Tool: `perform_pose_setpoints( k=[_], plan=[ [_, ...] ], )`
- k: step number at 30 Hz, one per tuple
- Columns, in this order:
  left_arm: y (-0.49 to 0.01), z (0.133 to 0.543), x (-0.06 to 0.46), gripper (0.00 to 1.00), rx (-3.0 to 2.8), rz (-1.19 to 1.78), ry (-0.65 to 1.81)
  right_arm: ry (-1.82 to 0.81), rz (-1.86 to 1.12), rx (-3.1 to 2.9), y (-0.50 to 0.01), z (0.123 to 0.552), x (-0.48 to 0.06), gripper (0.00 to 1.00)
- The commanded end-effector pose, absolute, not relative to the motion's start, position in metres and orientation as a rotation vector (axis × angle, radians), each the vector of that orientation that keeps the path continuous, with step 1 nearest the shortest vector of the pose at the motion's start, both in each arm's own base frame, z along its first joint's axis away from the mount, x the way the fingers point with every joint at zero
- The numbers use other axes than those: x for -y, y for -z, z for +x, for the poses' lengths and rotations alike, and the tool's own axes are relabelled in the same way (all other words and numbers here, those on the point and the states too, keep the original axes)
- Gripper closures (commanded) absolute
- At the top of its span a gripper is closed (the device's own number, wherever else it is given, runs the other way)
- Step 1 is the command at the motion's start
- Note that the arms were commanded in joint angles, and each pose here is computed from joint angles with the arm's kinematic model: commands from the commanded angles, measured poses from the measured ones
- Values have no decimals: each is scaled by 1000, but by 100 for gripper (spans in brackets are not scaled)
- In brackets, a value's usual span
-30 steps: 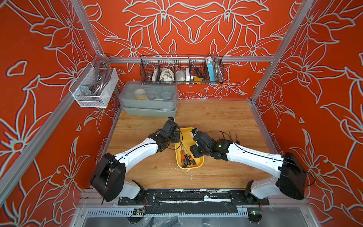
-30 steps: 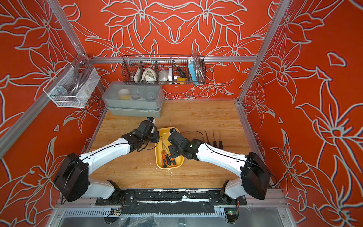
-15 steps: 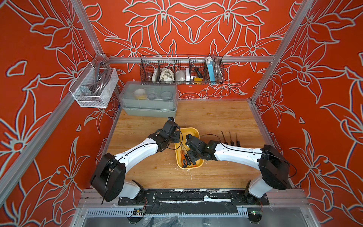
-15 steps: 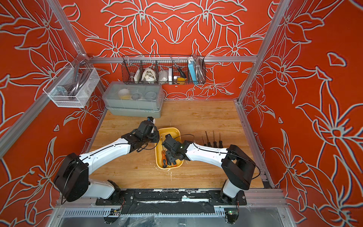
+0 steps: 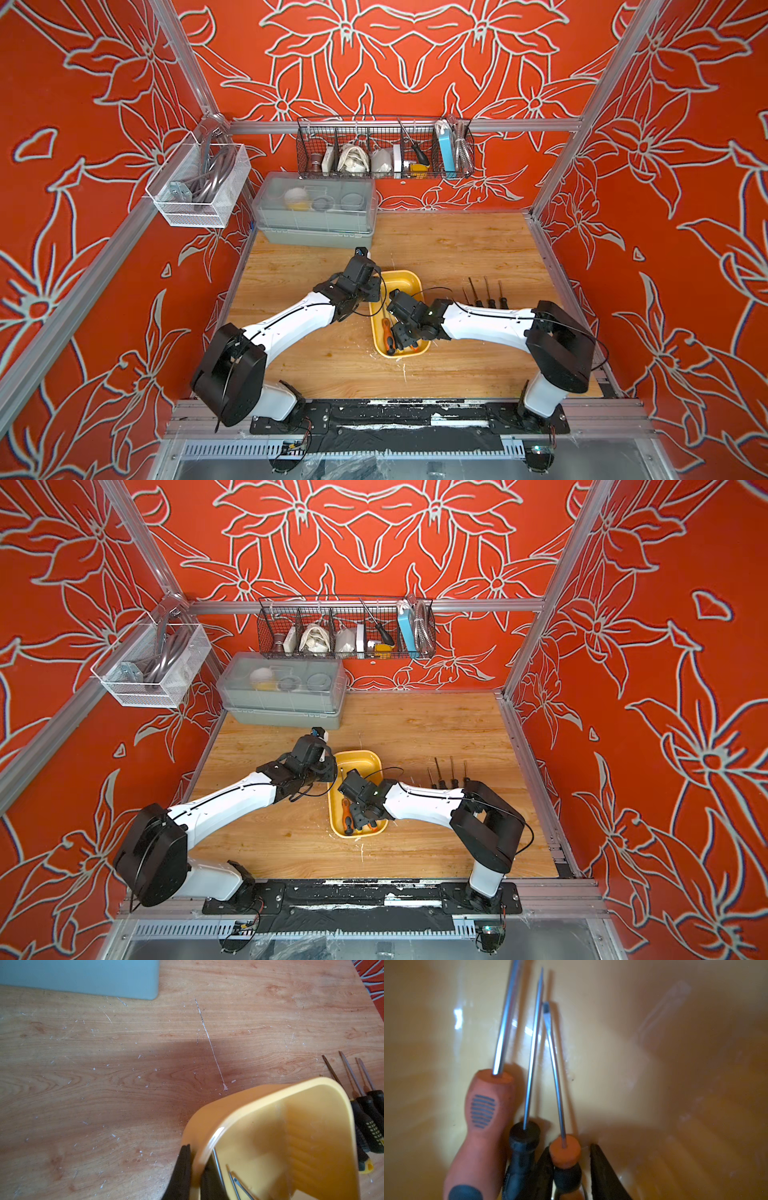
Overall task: Take out the screwdriver from the storage box
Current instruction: Pick up the screwdriver from the storage box.
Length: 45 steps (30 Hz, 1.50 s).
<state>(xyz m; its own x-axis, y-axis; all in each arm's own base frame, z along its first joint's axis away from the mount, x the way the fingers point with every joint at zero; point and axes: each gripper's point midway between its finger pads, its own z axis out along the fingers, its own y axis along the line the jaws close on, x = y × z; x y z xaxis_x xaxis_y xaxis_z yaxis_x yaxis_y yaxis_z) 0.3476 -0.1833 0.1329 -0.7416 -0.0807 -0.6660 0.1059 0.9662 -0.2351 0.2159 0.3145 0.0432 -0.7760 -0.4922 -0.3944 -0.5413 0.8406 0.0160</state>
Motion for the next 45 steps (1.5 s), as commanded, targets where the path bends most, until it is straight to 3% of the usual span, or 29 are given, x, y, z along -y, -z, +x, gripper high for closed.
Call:
perform_pose_setpoints(
  k=[1, 13, 30, 45],
  plan=[
    [-153, 353, 193, 100, -2331, 10, 404, -111, -787, -2673, -35, 214, -311, 75],
    [-153, 353, 193, 100, -2331, 11, 406, -180, -711, -2648, -51, 218, -318, 100],
    [-148, 354, 192, 100, -2350, 7, 388, -382, -625, -2426, -149, 223, -314, 100],
    [-147, 354, 192, 100, -2352, 9, 387, -250, -485, -2398, -193, 238, -216, 100]
  ],
)
